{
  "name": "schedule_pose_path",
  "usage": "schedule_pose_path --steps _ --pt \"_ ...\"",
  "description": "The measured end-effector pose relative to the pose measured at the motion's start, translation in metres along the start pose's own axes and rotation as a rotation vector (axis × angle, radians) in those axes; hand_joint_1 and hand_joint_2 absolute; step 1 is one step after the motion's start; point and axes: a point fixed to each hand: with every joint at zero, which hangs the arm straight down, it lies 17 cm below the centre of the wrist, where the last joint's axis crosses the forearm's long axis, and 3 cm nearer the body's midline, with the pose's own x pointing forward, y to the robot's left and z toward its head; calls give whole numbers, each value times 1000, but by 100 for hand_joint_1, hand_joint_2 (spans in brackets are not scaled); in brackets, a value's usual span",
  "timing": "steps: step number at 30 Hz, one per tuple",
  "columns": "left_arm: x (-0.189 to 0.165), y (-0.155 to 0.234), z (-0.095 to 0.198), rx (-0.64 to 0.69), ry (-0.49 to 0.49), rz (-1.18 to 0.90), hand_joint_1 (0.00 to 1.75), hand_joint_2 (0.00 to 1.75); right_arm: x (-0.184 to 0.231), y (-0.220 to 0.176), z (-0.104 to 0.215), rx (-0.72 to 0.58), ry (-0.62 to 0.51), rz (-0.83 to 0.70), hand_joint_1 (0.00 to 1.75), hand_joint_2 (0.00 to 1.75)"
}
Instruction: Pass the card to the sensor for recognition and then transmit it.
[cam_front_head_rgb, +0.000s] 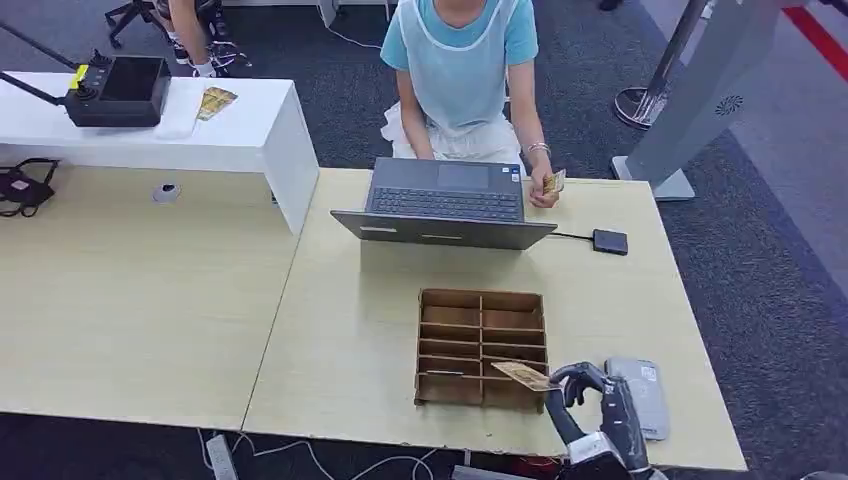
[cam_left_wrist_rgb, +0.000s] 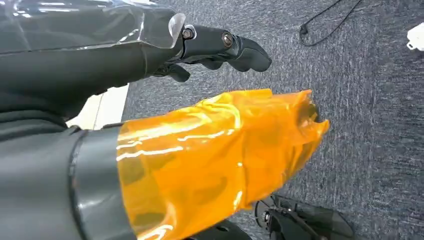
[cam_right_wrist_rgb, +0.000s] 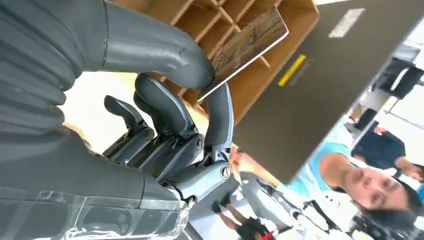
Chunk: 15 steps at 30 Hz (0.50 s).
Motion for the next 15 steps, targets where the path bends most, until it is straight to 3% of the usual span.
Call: schedule_pose_path --steps 8,13,15 --pt "2 0 0 -1 -13 -2 0 0 1 -30 -15 -5 -69 129 175 175" --pt "8 -1 0 -4 -39 -6 0 0 -5 -64 -46 -50 -98 257 175 175" --pt "9 -2 1 -5 -44 -11 0 0 -9 -79 -63 -80 -108 382 175 175"
